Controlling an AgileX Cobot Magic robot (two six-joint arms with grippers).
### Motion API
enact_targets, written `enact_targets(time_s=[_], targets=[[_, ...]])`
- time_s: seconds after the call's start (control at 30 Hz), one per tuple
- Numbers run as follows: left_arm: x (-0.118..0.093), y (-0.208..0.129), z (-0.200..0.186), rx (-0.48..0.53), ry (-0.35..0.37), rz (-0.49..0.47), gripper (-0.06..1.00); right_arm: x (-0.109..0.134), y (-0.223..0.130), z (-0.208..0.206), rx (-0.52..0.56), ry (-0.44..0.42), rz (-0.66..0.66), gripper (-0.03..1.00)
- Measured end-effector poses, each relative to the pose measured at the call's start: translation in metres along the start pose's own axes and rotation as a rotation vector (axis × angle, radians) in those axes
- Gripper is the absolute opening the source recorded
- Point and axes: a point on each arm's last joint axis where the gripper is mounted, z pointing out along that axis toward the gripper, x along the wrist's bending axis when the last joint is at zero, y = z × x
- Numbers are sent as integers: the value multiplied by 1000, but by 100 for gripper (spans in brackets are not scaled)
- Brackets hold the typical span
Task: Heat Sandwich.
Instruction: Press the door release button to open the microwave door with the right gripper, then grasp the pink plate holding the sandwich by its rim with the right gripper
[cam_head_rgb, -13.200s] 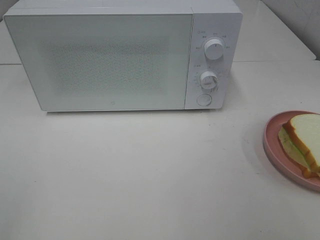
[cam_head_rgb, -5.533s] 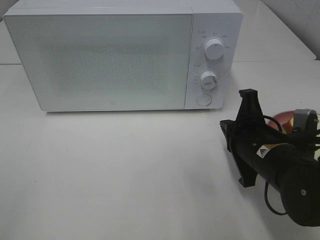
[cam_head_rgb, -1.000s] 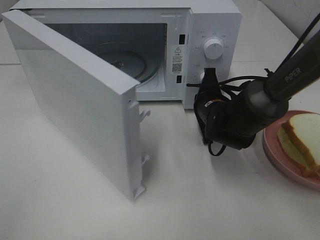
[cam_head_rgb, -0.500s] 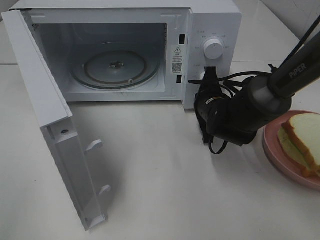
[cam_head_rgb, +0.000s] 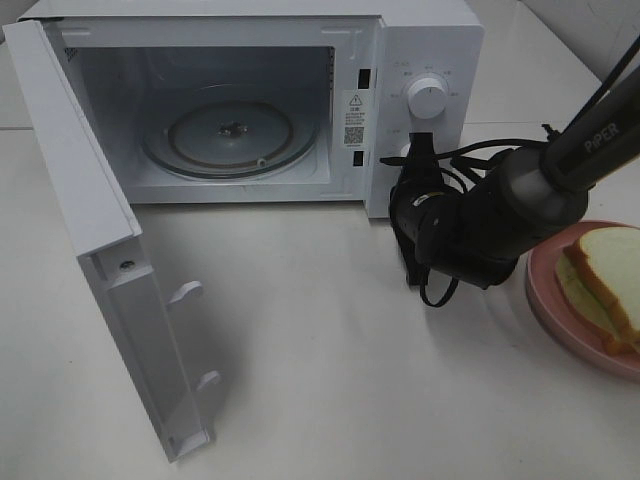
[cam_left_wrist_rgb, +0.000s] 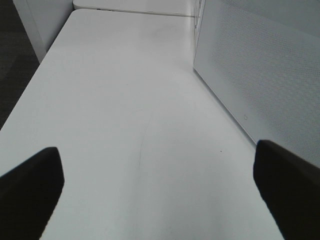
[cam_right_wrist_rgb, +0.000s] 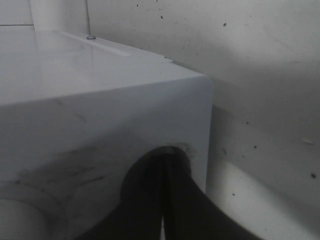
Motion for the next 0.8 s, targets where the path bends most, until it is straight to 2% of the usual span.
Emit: enact_targets(time_s=[0.4,0.63,0.73,0.8], targets=[[0,0,0,0,0,0,98,3,8,-8,54,-15,-49,1],[0,0,0,0,0,0,98,6,15,-31,92,-20,-99,1],[0,0,0,0,0,0,98,6,16,-36,112,-40,-116,1],[0,0,0,0,0,0,98,1,17,-45,149,-86,-157,1]])
